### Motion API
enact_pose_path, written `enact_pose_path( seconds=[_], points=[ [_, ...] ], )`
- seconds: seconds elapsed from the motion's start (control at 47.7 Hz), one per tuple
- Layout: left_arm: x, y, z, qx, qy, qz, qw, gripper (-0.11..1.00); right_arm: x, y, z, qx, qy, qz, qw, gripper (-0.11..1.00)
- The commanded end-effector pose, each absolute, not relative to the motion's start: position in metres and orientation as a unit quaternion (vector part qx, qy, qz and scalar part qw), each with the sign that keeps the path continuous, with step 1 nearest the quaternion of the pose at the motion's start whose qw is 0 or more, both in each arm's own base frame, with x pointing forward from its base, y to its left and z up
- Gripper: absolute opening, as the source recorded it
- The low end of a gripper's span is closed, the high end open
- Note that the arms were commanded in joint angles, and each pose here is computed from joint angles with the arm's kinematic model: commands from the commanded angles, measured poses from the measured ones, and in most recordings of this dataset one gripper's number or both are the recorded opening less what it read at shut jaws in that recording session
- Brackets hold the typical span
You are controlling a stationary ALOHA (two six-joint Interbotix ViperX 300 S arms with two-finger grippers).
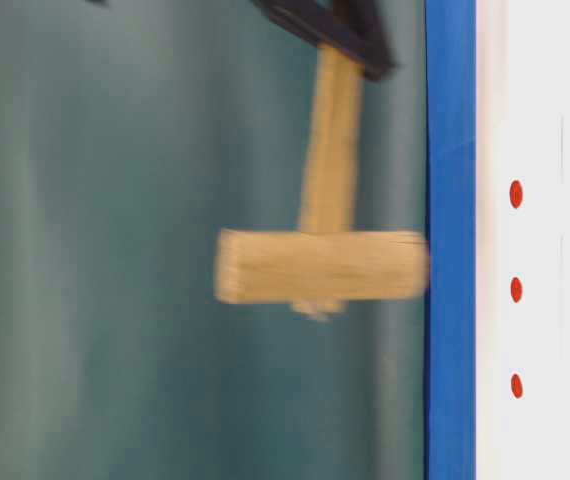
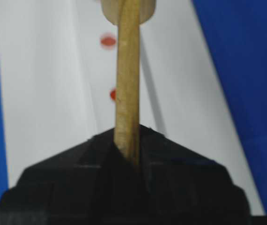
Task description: Hit the mark with a hammer.
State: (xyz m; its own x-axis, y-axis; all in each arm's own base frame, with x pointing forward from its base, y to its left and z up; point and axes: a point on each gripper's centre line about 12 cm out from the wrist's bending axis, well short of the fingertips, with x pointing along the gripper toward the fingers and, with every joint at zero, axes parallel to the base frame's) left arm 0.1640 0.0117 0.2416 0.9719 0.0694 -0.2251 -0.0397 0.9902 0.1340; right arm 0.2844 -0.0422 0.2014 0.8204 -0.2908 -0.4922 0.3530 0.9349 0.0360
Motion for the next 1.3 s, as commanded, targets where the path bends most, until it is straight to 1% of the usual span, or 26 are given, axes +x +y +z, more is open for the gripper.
enact_pose_path(
  seconds=[0.0,0.231,0.44,0.503,0.566,0.671,0.713,0.776,0.839,0.965,1.07,1.279],
  points=[
    [0.166,0.012,0.246,0.064,0.110,0.029,0.991,0.83,0.272,-0.042,0.223,0.060,0.207,-0.168,0.962,0.02],
    [0.166,0.012,0.245,0.064,0.110,0.029,0.991,0.83,0.253,-0.040,0.230,0.063,0.186,-0.163,0.967,0.02],
    [0.166,0.012,0.246,0.064,0.109,0.030,0.992,0.83,0.251,-0.040,0.217,0.061,0.205,-0.164,0.963,0.02],
    [0.166,0.012,0.246,0.064,0.109,0.030,0.992,0.83,0.252,-0.039,0.207,0.064,0.224,-0.161,0.959,0.02],
    [0.166,0.012,0.246,0.064,0.109,0.030,0.992,0.83,0.253,-0.035,0.186,0.075,0.262,-0.153,0.950,0.02],
    [0.166,0.012,0.246,0.063,0.109,0.030,0.992,0.83,0.252,-0.024,0.142,0.107,0.347,-0.131,0.922,0.02],
    [0.166,0.012,0.246,0.062,0.109,0.030,0.992,0.83,0.250,-0.023,0.125,0.120,0.376,-0.136,0.909,0.02],
    [0.165,0.012,0.247,0.064,0.106,0.030,0.992,0.83,0.249,-0.024,0.110,0.137,0.401,-0.155,0.892,0.02],
    [0.166,0.012,0.249,0.063,0.100,0.030,0.992,0.83,0.250,-0.025,0.105,0.144,0.408,-0.167,0.886,0.02],
    [0.166,0.012,0.249,0.063,0.098,0.031,0.993,0.83,0.253,-0.027,0.114,0.135,0.389,-0.178,0.894,0.02],
    [0.166,0.012,0.249,0.063,0.099,0.030,0.993,0.83,0.255,-0.030,0.129,0.129,0.359,-0.182,0.906,0.02],
    [0.166,0.012,0.249,0.063,0.097,0.031,0.993,0.83,0.263,-0.024,0.192,0.110,0.254,-0.148,0.950,0.02]
  ],
)
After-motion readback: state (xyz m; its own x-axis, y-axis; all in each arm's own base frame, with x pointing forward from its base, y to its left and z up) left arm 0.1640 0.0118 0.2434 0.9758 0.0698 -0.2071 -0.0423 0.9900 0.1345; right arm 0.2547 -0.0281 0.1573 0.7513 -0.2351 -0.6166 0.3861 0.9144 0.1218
